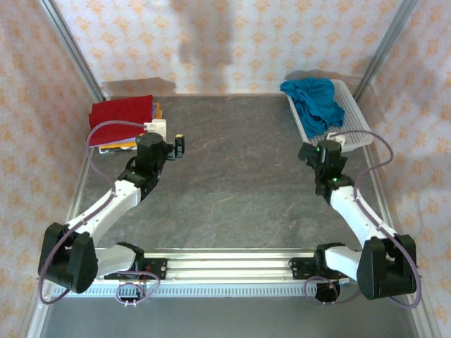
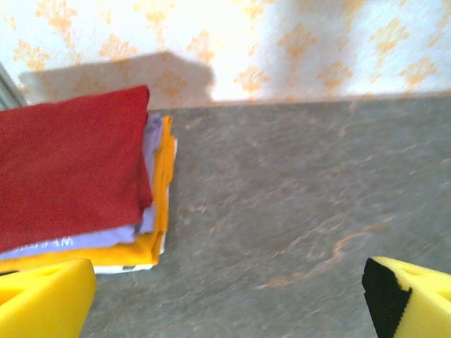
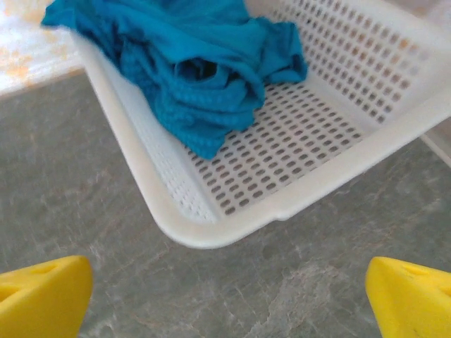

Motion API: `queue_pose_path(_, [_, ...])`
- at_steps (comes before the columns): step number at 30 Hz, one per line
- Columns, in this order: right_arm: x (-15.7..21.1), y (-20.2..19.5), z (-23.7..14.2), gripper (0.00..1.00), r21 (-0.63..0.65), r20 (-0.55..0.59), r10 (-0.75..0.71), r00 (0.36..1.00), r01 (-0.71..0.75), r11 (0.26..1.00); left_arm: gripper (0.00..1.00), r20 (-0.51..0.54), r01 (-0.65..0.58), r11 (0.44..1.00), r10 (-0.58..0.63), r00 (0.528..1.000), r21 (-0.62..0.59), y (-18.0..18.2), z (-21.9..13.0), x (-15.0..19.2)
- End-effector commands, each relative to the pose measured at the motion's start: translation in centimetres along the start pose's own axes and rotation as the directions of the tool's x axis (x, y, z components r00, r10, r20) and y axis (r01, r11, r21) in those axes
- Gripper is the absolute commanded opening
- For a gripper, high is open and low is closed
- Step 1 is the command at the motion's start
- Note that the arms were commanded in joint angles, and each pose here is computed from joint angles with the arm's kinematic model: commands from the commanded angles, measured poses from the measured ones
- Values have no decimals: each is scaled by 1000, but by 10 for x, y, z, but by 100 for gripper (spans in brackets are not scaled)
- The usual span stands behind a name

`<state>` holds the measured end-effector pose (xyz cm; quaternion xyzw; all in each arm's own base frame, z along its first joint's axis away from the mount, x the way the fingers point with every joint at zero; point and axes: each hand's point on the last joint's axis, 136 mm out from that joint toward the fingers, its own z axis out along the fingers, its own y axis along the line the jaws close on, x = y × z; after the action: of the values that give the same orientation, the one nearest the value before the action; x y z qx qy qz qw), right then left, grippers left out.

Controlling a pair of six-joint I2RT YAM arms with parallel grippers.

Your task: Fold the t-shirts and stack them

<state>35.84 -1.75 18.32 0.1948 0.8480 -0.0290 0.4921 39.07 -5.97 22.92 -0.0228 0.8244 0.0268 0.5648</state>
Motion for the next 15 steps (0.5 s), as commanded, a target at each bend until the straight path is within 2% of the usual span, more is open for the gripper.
queue_pose_path(1, [9,-24,-24,99,149,-164,51,985,-26,988,99,-87,63,998,-61,994,26,-14,-15,2])
queue_pose_path(5, [-30,7,-14,99,73,-242,38,970,-21,997,99,-158,172,967,-143,977,189,-72,-12,6])
queue_pose_path(10, [-66,31,38,100,17,-358,19,934,-13,1000,99,-199,162,941,-105,974,297,-140,-8,19])
queue_pose_path(15, [-78,42,102,85,-20,-468,13,884,-25,999,99,-239,198,908,-113,964,369,-188,-3,23])
